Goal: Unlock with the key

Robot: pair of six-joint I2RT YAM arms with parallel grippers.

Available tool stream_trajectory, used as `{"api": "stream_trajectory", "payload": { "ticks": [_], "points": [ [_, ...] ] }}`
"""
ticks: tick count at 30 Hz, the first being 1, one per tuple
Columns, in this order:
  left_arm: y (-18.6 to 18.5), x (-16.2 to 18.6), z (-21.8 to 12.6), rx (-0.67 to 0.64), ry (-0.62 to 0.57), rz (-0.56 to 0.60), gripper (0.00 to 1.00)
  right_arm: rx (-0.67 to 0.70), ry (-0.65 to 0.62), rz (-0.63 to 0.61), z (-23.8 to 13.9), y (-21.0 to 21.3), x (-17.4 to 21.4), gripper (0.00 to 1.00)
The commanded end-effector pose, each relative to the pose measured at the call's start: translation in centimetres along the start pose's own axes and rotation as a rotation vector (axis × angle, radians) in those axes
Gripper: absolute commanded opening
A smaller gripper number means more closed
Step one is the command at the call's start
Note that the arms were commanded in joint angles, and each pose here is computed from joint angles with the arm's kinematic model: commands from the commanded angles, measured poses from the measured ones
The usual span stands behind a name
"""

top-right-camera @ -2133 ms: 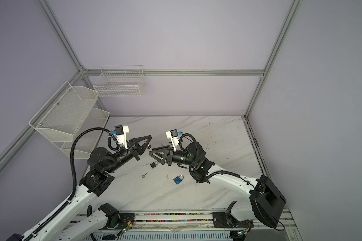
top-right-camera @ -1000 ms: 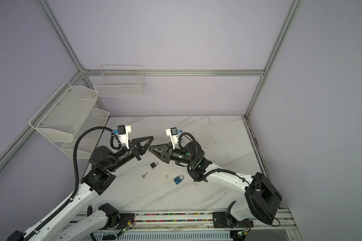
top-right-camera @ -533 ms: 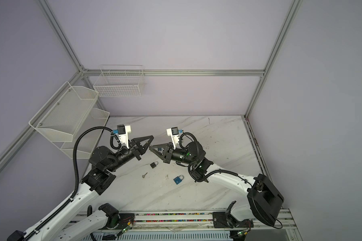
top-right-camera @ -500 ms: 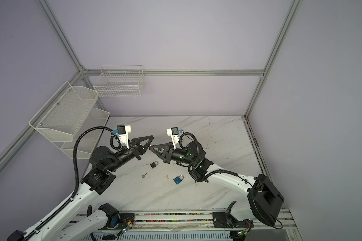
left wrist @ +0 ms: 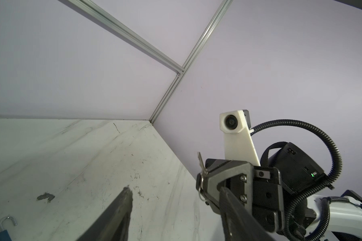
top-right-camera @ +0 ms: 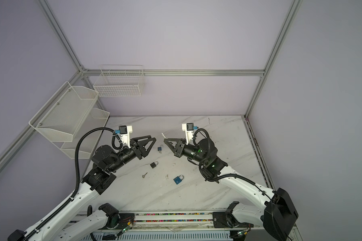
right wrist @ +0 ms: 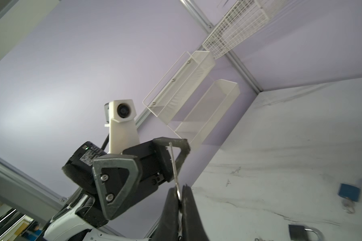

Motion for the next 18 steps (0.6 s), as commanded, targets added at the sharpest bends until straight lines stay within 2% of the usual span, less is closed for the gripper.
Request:
{"api": "stream_trajectory", "payload": {
  "ticks": [1,6,10,14,18],
  "points": [
    [-0.5,-1.0,-1.0,-0.057,-0.005,-0.053,0.67,0.156,0.037,0.054,-2.4,-2.7,0.2,0.0],
    [1.3,2.9,-0.7,-0.148,0.195,-0.141,0.69,0.369,0.074,0.065,-5.6,-5.5,0.8,0.0],
    [1.7,6.4,-0.2,-0.2,0.347,-0.152,0.69,0.532,0.104,0.108,-7.7,-7.6,2.5,0.0],
    [0.9,9.7,1.0,-0.223,0.493,-0.115,0.69,0.623,0.125,0.168,-9.2,-9.3,4.5,0.0],
    [0.2,12.8,2.5,-0.284,0.625,-0.003,0.69,0.674,0.116,0.196,-9.9,-10.1,5.3,0.0]
  ]
}}
Point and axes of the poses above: each gripper's point midway between its finger pads, its own z axis out along the fingers, its own y axis along the line the jaws close on, x = y × z, the point moved 10 cm from there along -z, back along the fingers, and after that the axes turned 4 degrees about z, right-handed, at the moved point
